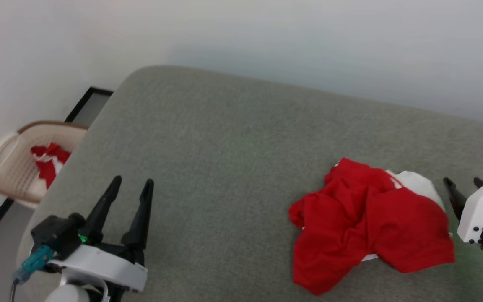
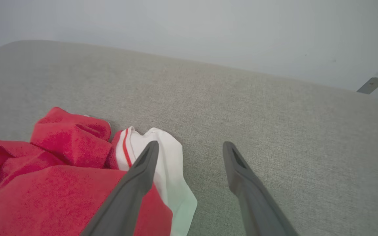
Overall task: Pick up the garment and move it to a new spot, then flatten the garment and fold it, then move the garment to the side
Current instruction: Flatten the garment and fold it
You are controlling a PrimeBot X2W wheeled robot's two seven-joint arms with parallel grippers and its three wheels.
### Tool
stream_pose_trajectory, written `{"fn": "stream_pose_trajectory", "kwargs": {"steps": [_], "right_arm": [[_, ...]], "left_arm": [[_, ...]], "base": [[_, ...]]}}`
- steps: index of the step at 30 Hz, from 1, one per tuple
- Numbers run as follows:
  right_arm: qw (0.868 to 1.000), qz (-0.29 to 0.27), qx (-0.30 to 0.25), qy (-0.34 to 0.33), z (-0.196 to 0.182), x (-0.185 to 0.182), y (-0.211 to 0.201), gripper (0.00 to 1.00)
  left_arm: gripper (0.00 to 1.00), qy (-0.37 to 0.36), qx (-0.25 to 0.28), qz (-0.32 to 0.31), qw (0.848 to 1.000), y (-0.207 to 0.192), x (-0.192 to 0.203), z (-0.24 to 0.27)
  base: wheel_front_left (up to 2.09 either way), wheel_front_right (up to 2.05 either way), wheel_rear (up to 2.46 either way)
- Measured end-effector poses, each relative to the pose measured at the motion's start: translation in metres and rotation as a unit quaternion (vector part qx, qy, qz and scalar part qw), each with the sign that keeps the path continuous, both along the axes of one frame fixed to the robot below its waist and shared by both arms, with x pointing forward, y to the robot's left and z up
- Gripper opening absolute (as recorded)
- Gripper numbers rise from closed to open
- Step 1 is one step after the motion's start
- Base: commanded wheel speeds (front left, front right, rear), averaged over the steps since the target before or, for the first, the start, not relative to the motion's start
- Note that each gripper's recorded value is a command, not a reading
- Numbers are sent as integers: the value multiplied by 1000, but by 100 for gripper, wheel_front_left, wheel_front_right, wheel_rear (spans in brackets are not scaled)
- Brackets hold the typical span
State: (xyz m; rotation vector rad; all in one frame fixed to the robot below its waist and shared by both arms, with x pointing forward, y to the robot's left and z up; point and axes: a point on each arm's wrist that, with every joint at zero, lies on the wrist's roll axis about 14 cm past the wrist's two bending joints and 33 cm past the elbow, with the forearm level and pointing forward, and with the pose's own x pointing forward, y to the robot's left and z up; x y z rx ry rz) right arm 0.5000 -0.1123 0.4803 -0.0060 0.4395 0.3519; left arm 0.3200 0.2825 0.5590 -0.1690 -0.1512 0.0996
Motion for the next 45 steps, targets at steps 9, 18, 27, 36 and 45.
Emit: {"fn": "stream_pose_trajectory", "kwargs": {"steps": [9,18,27,36,45], "right_arm": [[983,41,-39,177,-79,5,23,100],[977,60,-52,200,-94,23,32,0],[982,48,-59,170,-71,26,9,0],[990,-36,-82,112,-21,37,-81,0],[977,-146,-128,92,-7,22,-188,0]], "left_arm": [[100,22,-4,10,1000,2,17,-16],[100,47,-12,26,998,7,22,-36],[100,30,-13,25,999,8,27,-28],[100,17,-14,-13,1000,-12,42,-23],[100,16,-15,-51,998,-34,58,-22]], "base": [[0,0,0],[0,0,0],[0,0,0],[0,0,0],[0,0,0]]}}
